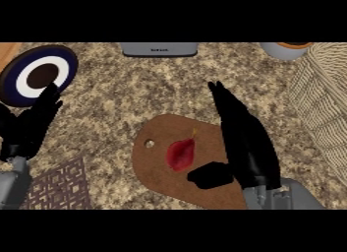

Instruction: Pick the pear from the cutting board and place it in the basket

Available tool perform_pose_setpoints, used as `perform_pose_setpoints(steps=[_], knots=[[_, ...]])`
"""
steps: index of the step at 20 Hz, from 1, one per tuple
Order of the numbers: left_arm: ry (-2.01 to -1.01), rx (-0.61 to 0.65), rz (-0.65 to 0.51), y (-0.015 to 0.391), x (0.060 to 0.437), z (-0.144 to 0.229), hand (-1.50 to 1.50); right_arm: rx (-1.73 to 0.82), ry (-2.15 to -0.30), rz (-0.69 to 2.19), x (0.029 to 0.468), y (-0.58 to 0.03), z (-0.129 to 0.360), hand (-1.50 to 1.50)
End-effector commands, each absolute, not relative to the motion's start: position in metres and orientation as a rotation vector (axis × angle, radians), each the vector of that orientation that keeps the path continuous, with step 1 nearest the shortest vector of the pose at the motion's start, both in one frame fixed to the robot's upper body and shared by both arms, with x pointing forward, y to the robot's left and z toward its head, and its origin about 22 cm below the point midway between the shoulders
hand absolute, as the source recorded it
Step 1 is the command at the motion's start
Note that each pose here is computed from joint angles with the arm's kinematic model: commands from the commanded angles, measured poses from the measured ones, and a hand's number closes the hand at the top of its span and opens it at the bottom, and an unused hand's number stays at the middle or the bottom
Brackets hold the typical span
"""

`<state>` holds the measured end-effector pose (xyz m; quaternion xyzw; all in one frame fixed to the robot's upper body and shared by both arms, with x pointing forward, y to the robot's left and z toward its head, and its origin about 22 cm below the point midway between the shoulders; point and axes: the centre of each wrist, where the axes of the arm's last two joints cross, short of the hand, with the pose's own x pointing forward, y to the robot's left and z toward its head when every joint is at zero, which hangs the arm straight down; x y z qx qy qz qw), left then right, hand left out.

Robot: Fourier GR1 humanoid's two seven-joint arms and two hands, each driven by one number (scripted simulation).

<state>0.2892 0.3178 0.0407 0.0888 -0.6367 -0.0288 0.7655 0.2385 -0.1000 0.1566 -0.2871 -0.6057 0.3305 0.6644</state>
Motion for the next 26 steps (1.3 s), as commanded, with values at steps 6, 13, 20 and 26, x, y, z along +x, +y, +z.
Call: perform_pose_setpoints(steps=[6, 13, 20, 26], knots=[[-1.385, 0.184, -0.074, 0.310, 0.294, 0.056, 0.00, -0.628, -1.292, 0.608, 0.256, -0.065, 0.093, -1.50], [-1.387, 0.195, -0.071, 0.318, 0.279, 0.030, 0.00, -0.615, -1.164, 0.706, 0.272, -0.067, 0.078, -1.50], [-1.381, 0.200, -0.077, 0.309, 0.285, 0.027, 0.00, -0.616, -1.189, 0.713, 0.258, -0.084, 0.062, -1.50], [-1.391, 0.190, -0.068, 0.313, 0.297, 0.038, 0.00, -0.553, -1.209, 0.707, 0.260, -0.098, 0.061, -1.50]])
